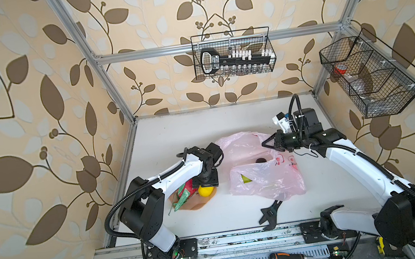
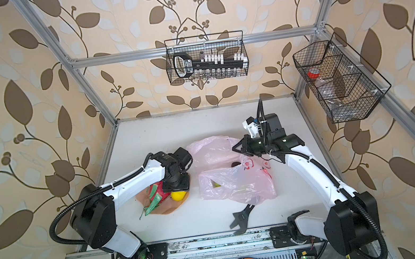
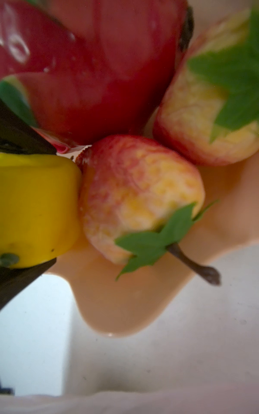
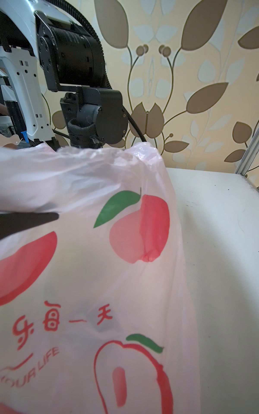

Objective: Place the fruits into the plastic bag
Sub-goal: Pick up the fruit from the plate, then place the fruit in the plastic bag.

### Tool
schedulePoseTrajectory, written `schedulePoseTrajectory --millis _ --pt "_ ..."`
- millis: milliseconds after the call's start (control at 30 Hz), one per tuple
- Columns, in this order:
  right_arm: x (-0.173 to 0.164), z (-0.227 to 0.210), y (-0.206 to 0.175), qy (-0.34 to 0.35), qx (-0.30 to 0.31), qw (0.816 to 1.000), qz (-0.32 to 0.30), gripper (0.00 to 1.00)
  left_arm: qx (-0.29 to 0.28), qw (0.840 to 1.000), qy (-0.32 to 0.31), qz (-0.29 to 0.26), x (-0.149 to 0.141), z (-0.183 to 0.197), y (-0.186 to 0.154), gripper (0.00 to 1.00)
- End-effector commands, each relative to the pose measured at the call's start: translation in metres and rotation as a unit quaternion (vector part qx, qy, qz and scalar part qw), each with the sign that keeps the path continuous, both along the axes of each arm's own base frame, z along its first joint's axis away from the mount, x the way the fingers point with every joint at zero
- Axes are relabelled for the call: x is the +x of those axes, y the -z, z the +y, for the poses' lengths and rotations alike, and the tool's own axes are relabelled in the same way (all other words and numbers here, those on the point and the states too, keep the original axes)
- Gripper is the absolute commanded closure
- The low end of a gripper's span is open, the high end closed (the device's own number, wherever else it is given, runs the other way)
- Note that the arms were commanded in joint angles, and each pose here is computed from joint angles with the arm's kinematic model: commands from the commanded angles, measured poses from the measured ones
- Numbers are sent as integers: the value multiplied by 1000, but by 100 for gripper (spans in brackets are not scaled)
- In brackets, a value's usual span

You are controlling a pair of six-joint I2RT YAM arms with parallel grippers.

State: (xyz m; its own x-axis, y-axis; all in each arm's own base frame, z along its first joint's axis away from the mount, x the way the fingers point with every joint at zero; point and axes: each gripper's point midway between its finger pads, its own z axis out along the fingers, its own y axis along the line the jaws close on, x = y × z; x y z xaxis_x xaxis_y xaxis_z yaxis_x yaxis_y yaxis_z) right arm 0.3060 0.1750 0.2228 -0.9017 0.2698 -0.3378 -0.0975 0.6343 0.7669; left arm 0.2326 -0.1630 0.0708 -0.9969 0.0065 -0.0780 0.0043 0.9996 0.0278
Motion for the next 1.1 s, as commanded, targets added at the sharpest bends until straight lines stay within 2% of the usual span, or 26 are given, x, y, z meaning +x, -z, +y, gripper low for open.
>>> schedulePoseTrajectory --millis 0,300,533,667,933,1067 --pt "1 -3 -7 7 -1 1000 -11 100 -3 1000 -1 -10 1 1 -12 40" --pt "1 -3 -8 8 -2 1000 -12 100 -30 999 -10 -37 0 -1 -47 42" --pt "1 -4 -8 9 -3 1000 -11 100 -98 992 -19 -75 -6 -8 -91 43" --pt "2 -3 -7 10 -2 1000 -10 100 -153 984 -28 -89 -10 -18 -104 43" --pt "0 -4 -7 8 -5 1000 -11 100 -222 966 -54 -124 -8 -29 -124 43" --pt "-2 -5 -8 9 -5 1000 -12 100 -280 946 -83 -141 -3 -41 -131 43"
